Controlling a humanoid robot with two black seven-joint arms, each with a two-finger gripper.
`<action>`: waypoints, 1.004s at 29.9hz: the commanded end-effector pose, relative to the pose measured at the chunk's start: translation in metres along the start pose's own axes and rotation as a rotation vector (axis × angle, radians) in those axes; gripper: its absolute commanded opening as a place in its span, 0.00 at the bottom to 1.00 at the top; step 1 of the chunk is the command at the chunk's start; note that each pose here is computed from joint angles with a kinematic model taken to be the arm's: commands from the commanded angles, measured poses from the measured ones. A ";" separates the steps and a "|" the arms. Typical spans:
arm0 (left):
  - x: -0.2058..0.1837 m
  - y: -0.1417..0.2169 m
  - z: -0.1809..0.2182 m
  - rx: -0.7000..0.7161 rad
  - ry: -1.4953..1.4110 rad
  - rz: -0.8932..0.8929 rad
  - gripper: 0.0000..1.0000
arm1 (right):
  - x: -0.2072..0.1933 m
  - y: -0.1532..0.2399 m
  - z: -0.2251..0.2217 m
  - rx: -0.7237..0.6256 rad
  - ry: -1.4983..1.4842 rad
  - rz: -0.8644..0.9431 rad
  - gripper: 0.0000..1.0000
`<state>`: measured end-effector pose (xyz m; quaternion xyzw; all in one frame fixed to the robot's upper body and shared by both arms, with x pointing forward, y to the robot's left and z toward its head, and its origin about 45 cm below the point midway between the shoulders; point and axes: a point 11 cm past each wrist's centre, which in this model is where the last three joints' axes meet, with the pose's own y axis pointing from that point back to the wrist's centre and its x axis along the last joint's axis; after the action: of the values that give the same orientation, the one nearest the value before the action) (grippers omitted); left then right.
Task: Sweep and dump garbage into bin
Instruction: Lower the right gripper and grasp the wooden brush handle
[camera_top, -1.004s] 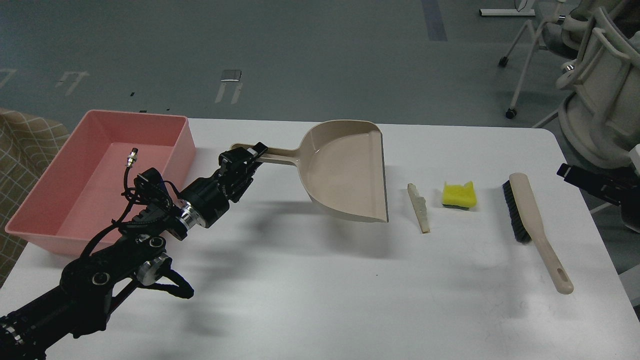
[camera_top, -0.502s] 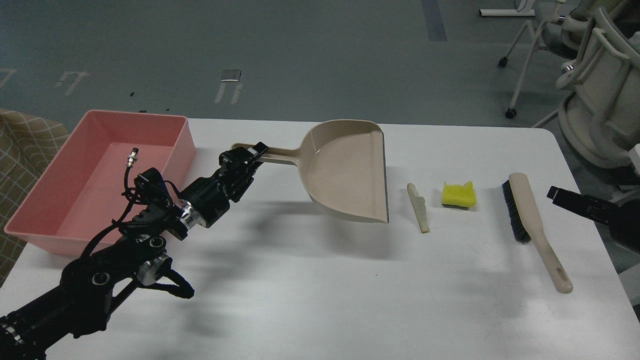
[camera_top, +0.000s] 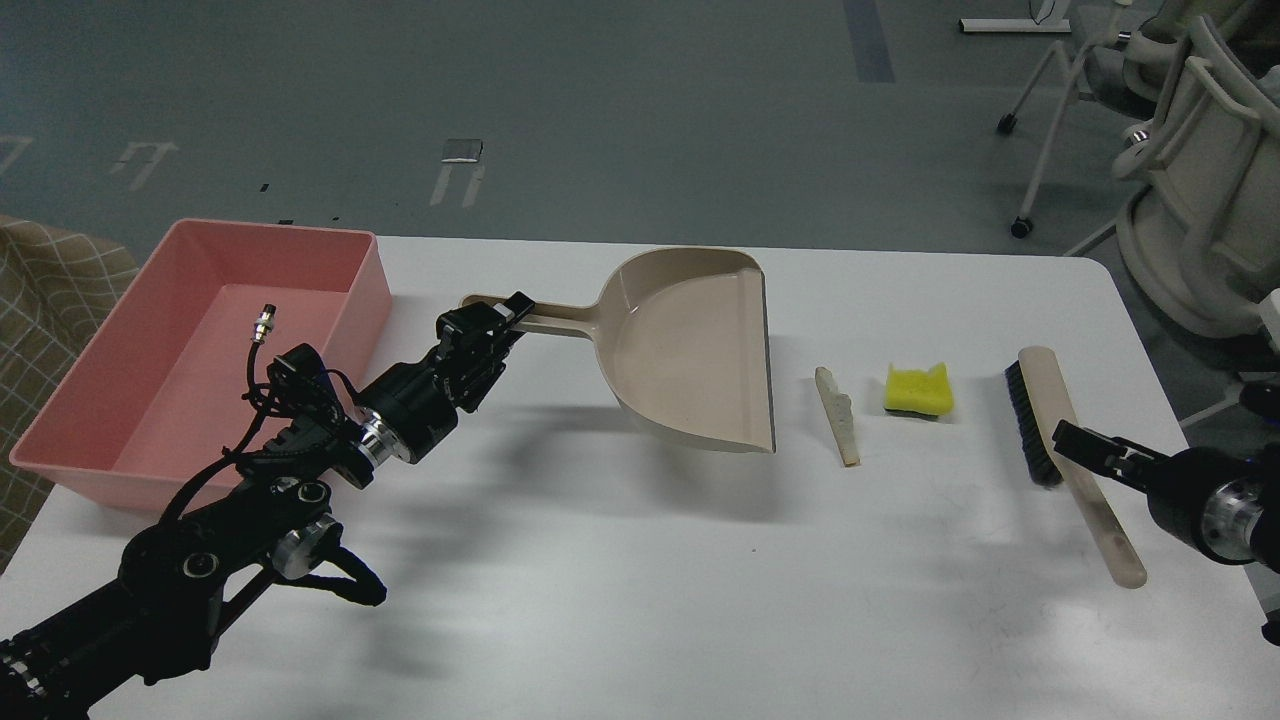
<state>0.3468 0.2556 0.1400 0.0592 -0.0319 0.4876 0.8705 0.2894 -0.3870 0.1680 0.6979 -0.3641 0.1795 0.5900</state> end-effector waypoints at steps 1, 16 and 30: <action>0.000 0.000 0.000 -0.003 0.002 0.001 0.00 | -0.011 -0.003 -0.002 -0.001 0.001 -0.011 0.99; -0.002 0.005 -0.007 0.013 0.011 0.005 0.00 | -0.033 -0.007 -0.002 -0.014 0.025 -0.067 0.52; -0.002 0.006 -0.008 0.016 0.012 0.008 0.00 | -0.029 -0.006 -0.006 -0.003 0.030 -0.059 0.29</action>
<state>0.3406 0.2591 0.1324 0.0638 -0.0235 0.4917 0.8681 0.2743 -0.3725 0.1442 0.7047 -0.3345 0.1703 0.6021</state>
